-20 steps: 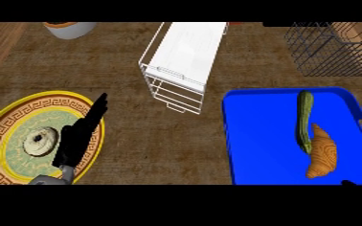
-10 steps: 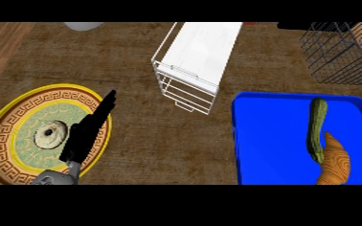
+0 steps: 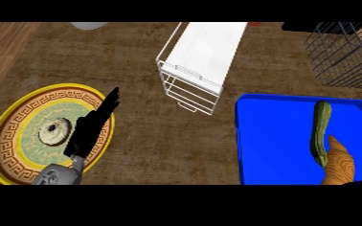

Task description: Pick the croissant from the tray and place it in the tiered shelf

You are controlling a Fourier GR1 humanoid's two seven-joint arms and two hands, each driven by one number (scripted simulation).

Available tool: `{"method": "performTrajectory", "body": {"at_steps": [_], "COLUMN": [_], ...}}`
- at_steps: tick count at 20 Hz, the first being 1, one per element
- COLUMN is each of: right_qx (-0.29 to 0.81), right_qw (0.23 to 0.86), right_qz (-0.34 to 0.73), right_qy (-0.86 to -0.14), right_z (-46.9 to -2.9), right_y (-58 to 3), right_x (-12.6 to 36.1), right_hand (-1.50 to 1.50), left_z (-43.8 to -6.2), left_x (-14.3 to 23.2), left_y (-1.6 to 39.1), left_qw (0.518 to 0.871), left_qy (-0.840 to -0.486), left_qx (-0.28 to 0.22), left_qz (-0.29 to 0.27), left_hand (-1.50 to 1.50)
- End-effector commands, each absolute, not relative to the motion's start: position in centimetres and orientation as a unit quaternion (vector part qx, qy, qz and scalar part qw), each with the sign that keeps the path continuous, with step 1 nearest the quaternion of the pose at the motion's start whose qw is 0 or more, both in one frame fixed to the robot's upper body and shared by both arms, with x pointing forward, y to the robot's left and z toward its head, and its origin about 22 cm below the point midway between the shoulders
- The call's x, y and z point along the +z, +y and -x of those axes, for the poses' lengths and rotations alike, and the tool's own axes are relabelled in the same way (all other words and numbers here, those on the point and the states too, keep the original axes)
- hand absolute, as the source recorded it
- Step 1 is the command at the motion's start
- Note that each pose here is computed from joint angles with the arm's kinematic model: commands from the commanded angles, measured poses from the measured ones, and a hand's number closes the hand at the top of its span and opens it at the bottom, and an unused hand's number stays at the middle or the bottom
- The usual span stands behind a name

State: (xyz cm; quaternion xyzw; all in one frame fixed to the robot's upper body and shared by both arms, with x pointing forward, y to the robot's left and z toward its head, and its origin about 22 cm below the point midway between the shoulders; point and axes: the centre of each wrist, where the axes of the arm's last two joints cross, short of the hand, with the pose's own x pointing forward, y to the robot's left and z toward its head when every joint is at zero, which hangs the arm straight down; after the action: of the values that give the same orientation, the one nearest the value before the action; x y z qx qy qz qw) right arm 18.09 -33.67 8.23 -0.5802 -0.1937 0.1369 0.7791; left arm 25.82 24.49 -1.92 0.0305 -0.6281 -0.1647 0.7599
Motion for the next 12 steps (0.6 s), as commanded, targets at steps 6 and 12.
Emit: {"method": "performTrajectory", "body": {"at_steps": [6, 12], "right_qx": [0.101, 0.114], "right_qw": [0.814, 0.795], "right_qz": [0.569, 0.595], "right_qy": [-0.057, -0.036], "right_z": [-23.2, -24.7], "right_y": [-31.5, -29.7], "right_x": [5.6, 3.8], "right_hand": [-1.50, -1.50], "left_z": [-24.7, -24.7], "left_x": [-3.1, -2.6], "left_y": [25.1, 26.5], "left_qw": [0.772, 0.777], "left_qy": [-0.615, -0.609], "left_qx": [-0.156, -0.151], "left_qz": [-0.036, -0.045], "left_hand": [0.00, 0.00]}}
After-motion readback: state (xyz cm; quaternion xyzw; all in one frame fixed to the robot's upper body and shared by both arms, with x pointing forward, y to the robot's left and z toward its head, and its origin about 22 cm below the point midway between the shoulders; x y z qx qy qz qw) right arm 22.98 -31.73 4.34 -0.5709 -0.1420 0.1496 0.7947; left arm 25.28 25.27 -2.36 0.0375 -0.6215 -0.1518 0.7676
